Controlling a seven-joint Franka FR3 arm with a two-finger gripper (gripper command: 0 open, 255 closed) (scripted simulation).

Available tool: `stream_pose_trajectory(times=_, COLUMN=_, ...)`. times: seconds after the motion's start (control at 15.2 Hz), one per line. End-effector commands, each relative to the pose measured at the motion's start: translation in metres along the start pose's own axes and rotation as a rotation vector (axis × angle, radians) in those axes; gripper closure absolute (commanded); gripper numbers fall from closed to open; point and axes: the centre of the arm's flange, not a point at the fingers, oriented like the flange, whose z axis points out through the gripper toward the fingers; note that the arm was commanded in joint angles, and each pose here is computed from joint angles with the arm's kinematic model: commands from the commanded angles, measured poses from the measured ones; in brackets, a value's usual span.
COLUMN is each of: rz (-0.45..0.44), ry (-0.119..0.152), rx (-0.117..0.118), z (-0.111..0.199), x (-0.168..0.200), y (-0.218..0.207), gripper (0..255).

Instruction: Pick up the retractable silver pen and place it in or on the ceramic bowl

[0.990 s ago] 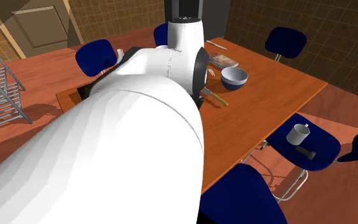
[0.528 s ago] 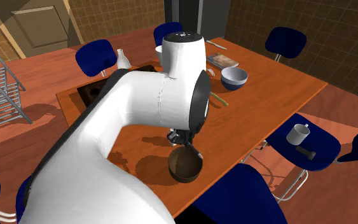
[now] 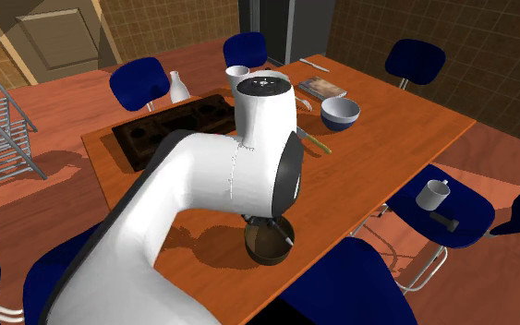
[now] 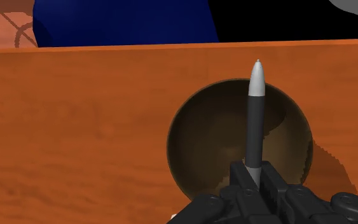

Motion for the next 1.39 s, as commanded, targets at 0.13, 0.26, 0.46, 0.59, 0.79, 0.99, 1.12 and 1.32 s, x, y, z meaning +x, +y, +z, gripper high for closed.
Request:
stream_pose_trajectory(times=0.13, rz=0.0, ry=0.0, rx=0.0, z=0.021, x=0.001, y=-0.001, gripper=255)
stream_pose_trajectory(times=0.26, rz=0.0, ry=0.0, rx=0.0, z=0.031, x=0.001, y=-0.002, gripper=255)
stream_pose_trajectory(times=0.46, rz=0.0, ry=0.0, rx=0.0, z=0.047, x=0.001, y=-0.003, gripper=255)
stream_pose_trajectory(times=0.59, rz=0.0, ry=0.0, rx=0.0, z=0.047, x=0.001, y=-0.003, gripper=255)
stream_pose_trajectory(times=0.79, rz=0.0, ry=0.0, rx=0.0, z=0.047, x=0.001, y=-0.003, gripper=255)
stream_pose_trajectory(times=0.99, rz=0.0, ry=0.0, rx=0.0, z=0.047, x=0.001, y=-0.003, gripper=0)
stream_pose_trajectory(times=1.12, rz=0.0, ry=0.0, rx=0.0, z=0.047, x=0.001, y=-0.003, gripper=0)
stream_pose_trajectory(times=1.32, rz=0.0, ry=0.0, rx=0.0, z=0.047, x=0.001, y=-0.003, gripper=0)
